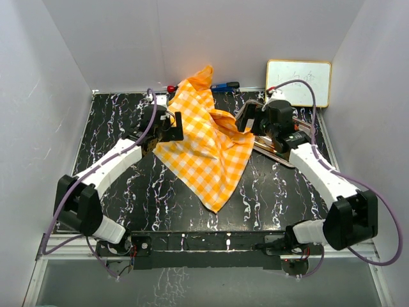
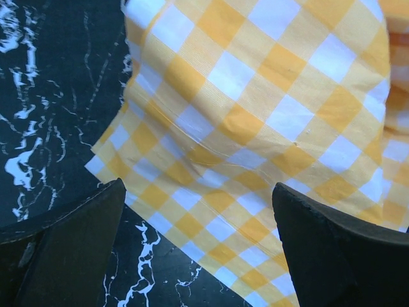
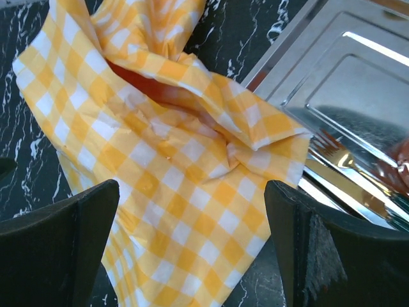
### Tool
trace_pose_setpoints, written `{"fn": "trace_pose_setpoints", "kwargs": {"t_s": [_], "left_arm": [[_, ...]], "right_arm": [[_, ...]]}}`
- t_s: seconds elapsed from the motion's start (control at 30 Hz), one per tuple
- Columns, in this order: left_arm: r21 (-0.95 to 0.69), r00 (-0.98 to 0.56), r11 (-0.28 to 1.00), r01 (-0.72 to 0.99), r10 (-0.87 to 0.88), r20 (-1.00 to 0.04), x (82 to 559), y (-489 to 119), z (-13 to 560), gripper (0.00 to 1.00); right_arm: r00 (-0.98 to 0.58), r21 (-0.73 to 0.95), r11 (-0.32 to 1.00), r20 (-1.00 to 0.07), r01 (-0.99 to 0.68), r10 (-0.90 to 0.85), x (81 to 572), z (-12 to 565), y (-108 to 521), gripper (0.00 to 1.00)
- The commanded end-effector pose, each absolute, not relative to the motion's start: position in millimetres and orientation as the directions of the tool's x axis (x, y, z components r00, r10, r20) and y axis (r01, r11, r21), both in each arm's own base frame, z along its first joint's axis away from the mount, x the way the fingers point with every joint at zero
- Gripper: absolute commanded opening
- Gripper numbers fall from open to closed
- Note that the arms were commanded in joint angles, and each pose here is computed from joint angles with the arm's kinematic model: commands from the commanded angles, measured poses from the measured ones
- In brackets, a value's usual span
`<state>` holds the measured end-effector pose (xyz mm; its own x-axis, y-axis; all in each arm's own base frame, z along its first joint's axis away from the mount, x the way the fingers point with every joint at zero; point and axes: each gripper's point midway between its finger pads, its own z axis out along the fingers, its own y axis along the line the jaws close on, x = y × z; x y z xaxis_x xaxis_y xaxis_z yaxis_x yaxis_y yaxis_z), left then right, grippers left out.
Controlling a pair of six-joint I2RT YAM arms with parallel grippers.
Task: Set the dinner table for one person
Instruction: Flatten out the napkin at the center of the board.
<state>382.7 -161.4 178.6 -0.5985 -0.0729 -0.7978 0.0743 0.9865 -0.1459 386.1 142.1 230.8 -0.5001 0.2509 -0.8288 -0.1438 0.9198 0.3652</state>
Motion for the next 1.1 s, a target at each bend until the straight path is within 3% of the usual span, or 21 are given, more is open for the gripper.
{"fn": "trace_pose_setpoints", "kwargs": {"t_s": [0.0, 0.27, 0.6, 0.77, 1.07], "left_arm": [[-0.161, -0.656, 0.972, 0.17, -0.01, -0.755, 384, -185, 160, 0.99], [-0.049, -0.674, 0.998, 0.043, -0.007, -0.739, 393, -161, 139, 0.99], [-0.072, -0.655, 0.997, 0.039, -0.029, -0.755, 395, -164, 141, 0.99], [-0.083, -0.669, 0.996, 0.043, -0.033, -0.742, 396, -167, 134, 0.99], [-0.081, -0.692, 0.996, 0.037, -0.033, -0.721, 393, -167, 125, 0.99]], "right_arm": [[-0.502, 0.394, 0.892, -0.831, -0.221, 0.242, 399, 224, 171, 0.97], [-0.531, 0.292, 0.935, -0.835, -0.203, 0.145, 421, 184, 177, 0.97], [-0.424, 0.079, 0.986, -0.906, -0.143, 0.011, 471, 185, 157, 0.98], [-0.41, 0.083, 0.979, -0.912, -0.186, 0.0, 485, 182, 169, 0.98], [-0.459, 0.133, 0.959, -0.889, -0.251, 0.003, 483, 145, 186, 0.87]]}}
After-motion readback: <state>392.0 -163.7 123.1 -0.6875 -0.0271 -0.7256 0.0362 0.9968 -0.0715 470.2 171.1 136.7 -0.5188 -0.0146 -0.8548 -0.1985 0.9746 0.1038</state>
